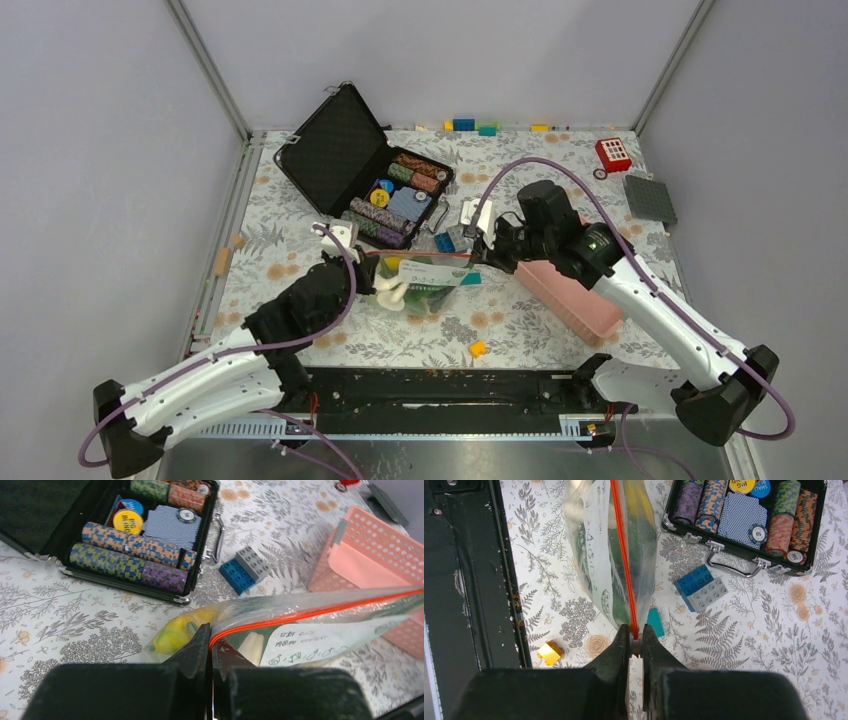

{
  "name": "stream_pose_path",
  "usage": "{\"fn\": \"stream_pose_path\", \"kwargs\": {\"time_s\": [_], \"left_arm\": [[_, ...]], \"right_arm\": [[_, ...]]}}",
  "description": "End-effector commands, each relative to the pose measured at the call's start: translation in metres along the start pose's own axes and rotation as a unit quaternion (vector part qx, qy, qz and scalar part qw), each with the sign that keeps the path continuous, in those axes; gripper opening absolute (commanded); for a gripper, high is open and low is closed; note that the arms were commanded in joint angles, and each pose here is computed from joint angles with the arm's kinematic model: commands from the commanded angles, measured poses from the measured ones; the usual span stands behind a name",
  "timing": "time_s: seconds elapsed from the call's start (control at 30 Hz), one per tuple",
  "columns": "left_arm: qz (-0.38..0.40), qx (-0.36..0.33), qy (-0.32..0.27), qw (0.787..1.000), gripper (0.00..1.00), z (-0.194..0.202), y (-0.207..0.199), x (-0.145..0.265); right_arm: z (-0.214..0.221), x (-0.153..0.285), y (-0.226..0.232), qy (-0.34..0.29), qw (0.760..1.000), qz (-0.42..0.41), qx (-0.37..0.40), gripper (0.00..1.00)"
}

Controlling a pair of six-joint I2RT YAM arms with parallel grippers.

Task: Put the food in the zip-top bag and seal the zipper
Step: Zip the zipper food storage bag at the center of the board, then reset both arms

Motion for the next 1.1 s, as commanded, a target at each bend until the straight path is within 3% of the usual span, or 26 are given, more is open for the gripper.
{"fn": "stream_pose_path", "kwargs": {"time_s": [0.0,0.03,0.07,0.1,0.13,0.17,0.2,0.23,0.33,0.47,0.53,0.7,0.9,1.07], "left_arm": [[-0.03,-0.016,-0.036,0.999,0.0,-0.023,0.019,0.006],[-0.001,-0.02,-0.035,0.999,0.0,-0.023,0.011,0.007],[0.022,-0.022,-0.033,0.999,0.05,-0.023,0.004,0.009],[0.041,-0.022,-0.034,0.998,0.24,-0.026,-0.002,0.012],[0.06,-0.021,-0.036,0.997,0.62,-0.029,-0.008,0.015],[0.074,-0.016,-0.041,0.996,0.89,-0.035,-0.013,0.019],[0.084,-0.009,-0.049,0.995,0.98,-0.042,-0.016,0.022],[0.089,-0.002,-0.057,0.994,0.99,-0.049,-0.018,0.026],[0.09,0.028,-0.083,0.992,0.99,-0.076,-0.018,0.038],[0.066,0.068,-0.108,0.99,0.99,-0.109,-0.012,0.051],[0.019,0.09,-0.121,0.988,0.99,-0.123,0.002,0.054],[-0.155,0.108,-0.127,0.974,0.99,-0.134,0.054,0.053],[-0.229,0.147,-0.133,0.953,0.99,-0.133,0.1,0.047],[-0.268,0.184,-0.039,0.945,0.99,-0.1,0.13,0.011]], "right_arm": [[0.019,0.023,-0.001,0.024,0.999,0.03,-0.031,0.02],[0.016,0.023,0.0,0.015,0.999,0.03,-0.031,0.08],[0.013,0.023,-0.001,0.005,0.999,0.035,-0.036,0.21],[0.012,0.023,-0.001,-0.005,0.998,0.041,-0.042,0.39],[0.007,0.025,-0.003,-0.018,0.997,0.052,-0.049,0.61],[0.003,0.027,-0.005,-0.032,0.996,0.063,-0.057,0.75],[-0.004,0.031,-0.009,-0.051,0.993,0.082,-0.072,0.9],[-0.011,0.036,-0.014,-0.07,0.987,0.107,-0.095,0.98],[-0.029,0.06,-0.036,-0.123,0.957,0.196,-0.177,1.0],[-0.035,0.099,-0.065,-0.182,0.885,0.323,-0.281,1.0],[-0.028,0.114,-0.075,-0.193,0.849,0.375,-0.319,1.0],[0.012,0.147,-0.093,-0.151,0.765,0.485,-0.395,1.0],[0.071,0.167,-0.109,-0.135,0.685,0.53,-0.482,1.0],[0.124,0.175,-0.117,-0.132,0.615,0.542,-0.557,1.0]]}}
Point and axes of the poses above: each gripper's point midway between its finger pads, its own x axis back along the fingers, its own y axis along the line the jaws close on, z = x × y, the point moved 1 cm from there along x, back along the fingers, and after that the axes turned 2 degrees about -x, right-handed, at the moved point
